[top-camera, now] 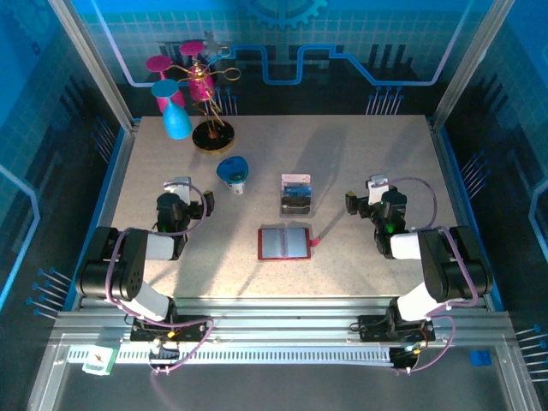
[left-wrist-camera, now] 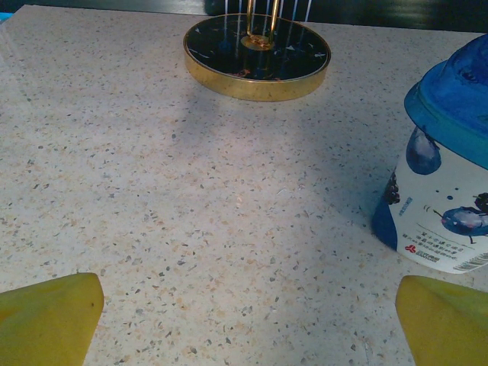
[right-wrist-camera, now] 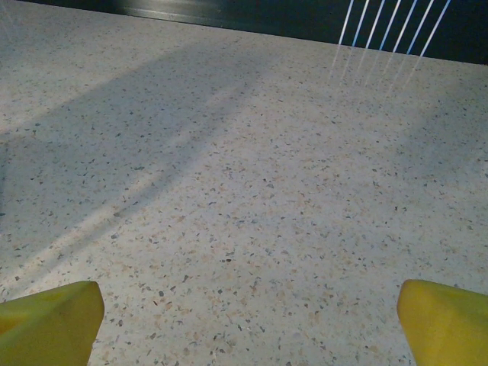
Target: Take the credit cards out of the card holder
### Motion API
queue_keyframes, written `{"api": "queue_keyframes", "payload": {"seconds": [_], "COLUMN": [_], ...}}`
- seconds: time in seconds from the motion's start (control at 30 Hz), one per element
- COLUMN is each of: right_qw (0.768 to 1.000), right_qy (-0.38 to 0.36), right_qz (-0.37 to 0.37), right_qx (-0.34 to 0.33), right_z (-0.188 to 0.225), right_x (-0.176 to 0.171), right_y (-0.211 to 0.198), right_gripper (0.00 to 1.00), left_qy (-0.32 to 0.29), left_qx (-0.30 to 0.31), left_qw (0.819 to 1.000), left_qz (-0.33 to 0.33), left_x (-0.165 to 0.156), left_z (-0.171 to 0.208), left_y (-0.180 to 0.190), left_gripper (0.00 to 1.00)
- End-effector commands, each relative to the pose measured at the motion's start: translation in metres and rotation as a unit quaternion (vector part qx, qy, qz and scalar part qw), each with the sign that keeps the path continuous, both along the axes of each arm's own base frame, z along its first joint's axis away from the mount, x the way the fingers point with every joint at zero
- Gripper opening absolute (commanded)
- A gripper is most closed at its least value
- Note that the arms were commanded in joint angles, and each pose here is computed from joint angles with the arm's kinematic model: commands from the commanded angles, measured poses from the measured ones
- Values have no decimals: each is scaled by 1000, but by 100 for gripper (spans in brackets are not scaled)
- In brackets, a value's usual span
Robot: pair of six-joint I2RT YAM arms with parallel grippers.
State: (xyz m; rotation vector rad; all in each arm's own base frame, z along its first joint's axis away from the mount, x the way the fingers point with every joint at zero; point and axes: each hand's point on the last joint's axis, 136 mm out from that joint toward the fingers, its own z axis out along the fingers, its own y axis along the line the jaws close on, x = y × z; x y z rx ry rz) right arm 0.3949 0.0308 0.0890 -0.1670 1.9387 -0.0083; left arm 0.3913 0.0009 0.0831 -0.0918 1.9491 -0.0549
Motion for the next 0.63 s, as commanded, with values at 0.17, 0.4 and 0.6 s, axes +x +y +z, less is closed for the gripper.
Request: {"api": "queue_keyframes", "payload": {"seconds": [0.17, 0.4, 0.6], "right_qw": [1000, 1000, 1000], "right_qy": [-21, -22, -19], "right_qz": [-1, -1, -4], "right_qx": [5, 5, 10], "right_z": [9, 10, 9], "right_x": [4, 4, 4], "right_y": [0, 1, -1], "right_gripper": [100, 100, 100], "left_qy": [-23, -24, -24], "left_qx": [-4, -4, -4], "left_qw": [1000, 1000, 1000], "left_qz": [-11, -11, -11], "left_x": [7, 8, 7], "left_z": [12, 12, 12], "left_y": [-4, -4, -4], "left_gripper": [99, 99, 99]}}
